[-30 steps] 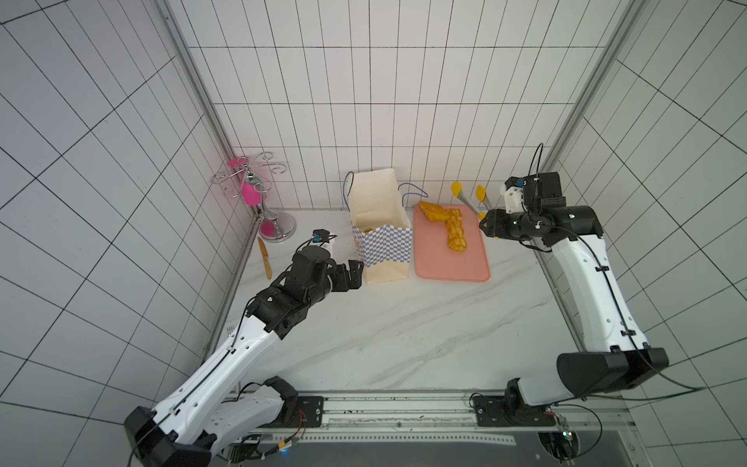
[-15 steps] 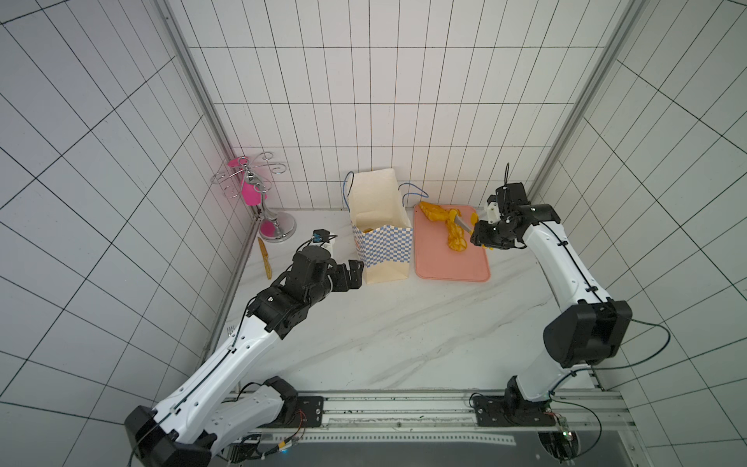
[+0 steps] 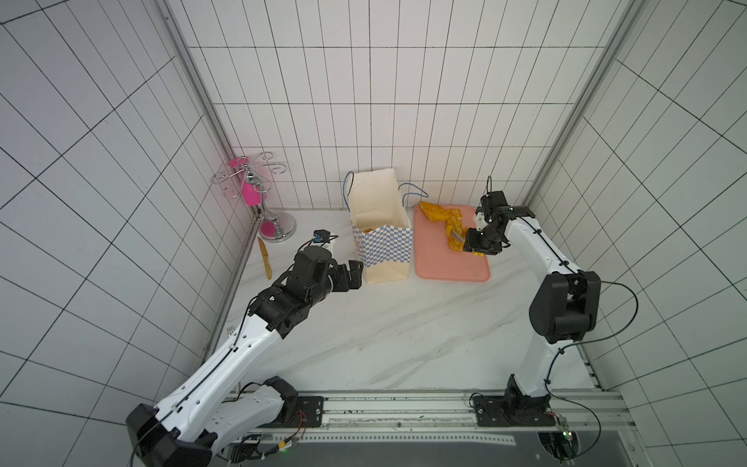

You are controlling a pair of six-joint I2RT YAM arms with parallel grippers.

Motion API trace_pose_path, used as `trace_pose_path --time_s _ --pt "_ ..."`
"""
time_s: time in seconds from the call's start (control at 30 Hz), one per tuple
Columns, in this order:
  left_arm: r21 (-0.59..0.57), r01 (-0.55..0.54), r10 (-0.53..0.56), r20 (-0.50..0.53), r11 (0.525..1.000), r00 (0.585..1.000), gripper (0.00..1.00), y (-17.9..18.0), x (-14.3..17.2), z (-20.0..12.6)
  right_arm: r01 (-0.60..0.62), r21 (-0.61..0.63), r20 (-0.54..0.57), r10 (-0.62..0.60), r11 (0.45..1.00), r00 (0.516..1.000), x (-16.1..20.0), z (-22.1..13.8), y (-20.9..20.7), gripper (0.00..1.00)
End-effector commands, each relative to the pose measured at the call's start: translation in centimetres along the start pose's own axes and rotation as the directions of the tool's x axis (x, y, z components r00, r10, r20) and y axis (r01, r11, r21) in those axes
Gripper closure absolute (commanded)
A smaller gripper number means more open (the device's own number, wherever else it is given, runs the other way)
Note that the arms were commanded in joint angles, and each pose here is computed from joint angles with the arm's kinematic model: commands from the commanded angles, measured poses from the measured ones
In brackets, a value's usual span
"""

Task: Pack bread into a paper bag
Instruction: Pick up the fake bread from the plate.

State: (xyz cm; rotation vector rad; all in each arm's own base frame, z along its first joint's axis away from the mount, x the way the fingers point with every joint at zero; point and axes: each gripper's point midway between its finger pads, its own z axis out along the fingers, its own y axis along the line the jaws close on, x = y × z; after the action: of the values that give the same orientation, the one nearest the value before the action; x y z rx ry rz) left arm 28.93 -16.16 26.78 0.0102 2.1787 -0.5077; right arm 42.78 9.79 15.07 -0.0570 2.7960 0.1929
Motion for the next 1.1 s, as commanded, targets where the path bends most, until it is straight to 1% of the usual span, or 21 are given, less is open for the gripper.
trace_pose_path --time_s 0.0,0.1,0.2,0.33,0.53,0.77,0.93,1.07 --pt "-0.002 -0.015 0.015 0.012 1.0 1.0 0.01 0.0 -0.1 0.0 0.008 -0.005 0.012 -0.008 1.0 1.0 -0.6 0.7 -0.1 0.51" --pt "0.002 -0.012 0.012 0.01 1.0 1.0 0.01 -0.1 -0.1 0.0 0.003 -0.008 0.008 -0.003 1.0 1.0 -0.5 0.7 -0.1 0.62" --pt "0.007 -0.011 0.011 0.008 1.0 1.0 0.01 -0.2 -0.1 0.0 -0.008 -0.011 0.039 0.008 1.0 0.999 -0.9 -0.4 -0.2 0.66" --pt "0.007 -0.009 0.009 0.011 1.0 1.0 0.01 -0.2 -0.1 -0.1 -0.02 -0.01 0.108 0.021 1.0 0.994 -1.7 -3.1 -0.2 0.67" --pt "0.01 -0.007 0.007 0.005 1.0 1.0 0.01 -0.3 0.0 0.0 -0.03 -0.01 0.229 0.031 1.0 0.973 -2.8 -8.1 -0.2 0.66" --pt "0.015 0.0 0.0 0.0 1.0 1.0 0.01 -0.4 0.1 0.1 -0.017 -0.018 0.324 0.022 1.0 0.946 -3.1 -13.1 0.1 0.66" --pt "0.017 0.006 -0.006 0.0 1.0 1.0 0.01 -0.4 0.1 0.1 0.036 -0.083 0.414 0.001 0.996 0.91 -3.1 -17.5 1.6 0.65" --pt "0.019 0.008 -0.008 0.0 1.0 1.0 0.01 -0.5 0.1 0.0 0.102 -0.157 0.482 -0.014 0.982 0.876 -3.3 -21.3 3.3 0.65"
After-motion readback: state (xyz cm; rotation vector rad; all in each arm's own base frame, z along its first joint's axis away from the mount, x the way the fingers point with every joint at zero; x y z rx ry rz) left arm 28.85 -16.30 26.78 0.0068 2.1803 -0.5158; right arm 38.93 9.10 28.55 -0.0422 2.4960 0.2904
